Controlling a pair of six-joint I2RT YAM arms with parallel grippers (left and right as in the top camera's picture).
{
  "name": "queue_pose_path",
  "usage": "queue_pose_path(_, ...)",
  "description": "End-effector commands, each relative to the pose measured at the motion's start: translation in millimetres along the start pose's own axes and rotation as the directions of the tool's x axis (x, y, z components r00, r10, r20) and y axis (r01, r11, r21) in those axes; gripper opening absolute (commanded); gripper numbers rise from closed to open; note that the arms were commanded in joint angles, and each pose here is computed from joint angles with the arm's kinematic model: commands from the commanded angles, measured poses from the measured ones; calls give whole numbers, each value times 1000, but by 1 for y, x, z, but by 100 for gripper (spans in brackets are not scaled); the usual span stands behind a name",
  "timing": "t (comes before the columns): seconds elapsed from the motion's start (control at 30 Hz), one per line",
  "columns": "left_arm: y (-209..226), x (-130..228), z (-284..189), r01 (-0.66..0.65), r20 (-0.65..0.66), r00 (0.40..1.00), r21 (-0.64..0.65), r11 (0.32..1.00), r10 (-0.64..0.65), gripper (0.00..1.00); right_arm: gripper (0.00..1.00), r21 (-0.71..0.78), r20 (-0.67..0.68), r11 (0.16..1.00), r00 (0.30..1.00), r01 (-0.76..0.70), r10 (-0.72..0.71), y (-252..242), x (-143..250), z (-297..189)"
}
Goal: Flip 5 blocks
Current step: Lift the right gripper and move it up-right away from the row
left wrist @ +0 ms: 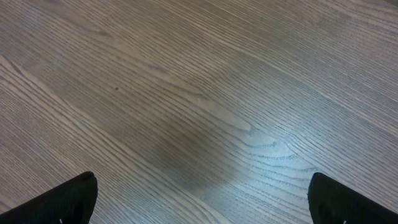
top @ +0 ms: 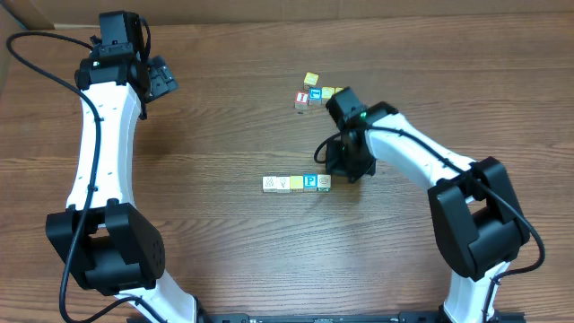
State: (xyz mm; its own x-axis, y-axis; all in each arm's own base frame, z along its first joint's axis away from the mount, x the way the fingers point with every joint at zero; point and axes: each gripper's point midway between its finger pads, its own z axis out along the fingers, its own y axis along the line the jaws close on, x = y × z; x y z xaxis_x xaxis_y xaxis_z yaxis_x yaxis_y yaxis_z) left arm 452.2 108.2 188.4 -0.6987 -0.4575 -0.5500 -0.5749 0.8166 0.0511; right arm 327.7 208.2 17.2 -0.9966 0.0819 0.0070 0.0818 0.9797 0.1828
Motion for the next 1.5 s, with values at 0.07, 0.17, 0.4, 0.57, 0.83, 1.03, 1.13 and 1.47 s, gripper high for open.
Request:
queue_pose_path(0.07, 3, -10, -10, 35, 34, 999, -1, 999, -35, 100, 4, -62, 2, 998, 1000, 29, -29, 18, 11, 1)
queue_pose_path(0.17, 3, -10, -10, 35, 34, 999, -1, 999, -35, 100, 4, -71, 15, 997, 999, 35, -34, 21, 8, 1)
queue_pose_path(0.4, 3, -10, -10, 35, 34, 999, -1, 999, -35, 100, 4, -66, 16, 997, 999, 38, -37, 20, 8, 1)
queue_pose_path(0.57, 3, -10, -10, 35, 34, 999, -1, 999, -35, 100, 4, -14, 54, 1000, 998, 14, -13, 5, -4, -5)
queue_pose_path(0.83, 3, -10, -10, 35, 34, 999, -1, 999, -35, 100, 9, -26, 102, 999, 994, -29, 31, -12, -38, -37)
queue_pose_path(1.03, 3, -10, -10, 35, 34, 999, -1, 999, -35, 100, 25, -42, 133, 998, 990, -40, 45, -14, -48, -39)
queue_pose_path(1.13, 3, -10, -10, 35, 34, 999, -1, 999, -35, 100, 27, -41, 131, 998, 990, -41, 46, -15, -48, -39)
queue_pose_path(1.47, 3, -10, -10, 35, 34, 999, -1, 999, -35, 100, 47, -38, 127, 998, 991, -42, 46, -15, -47, -39)
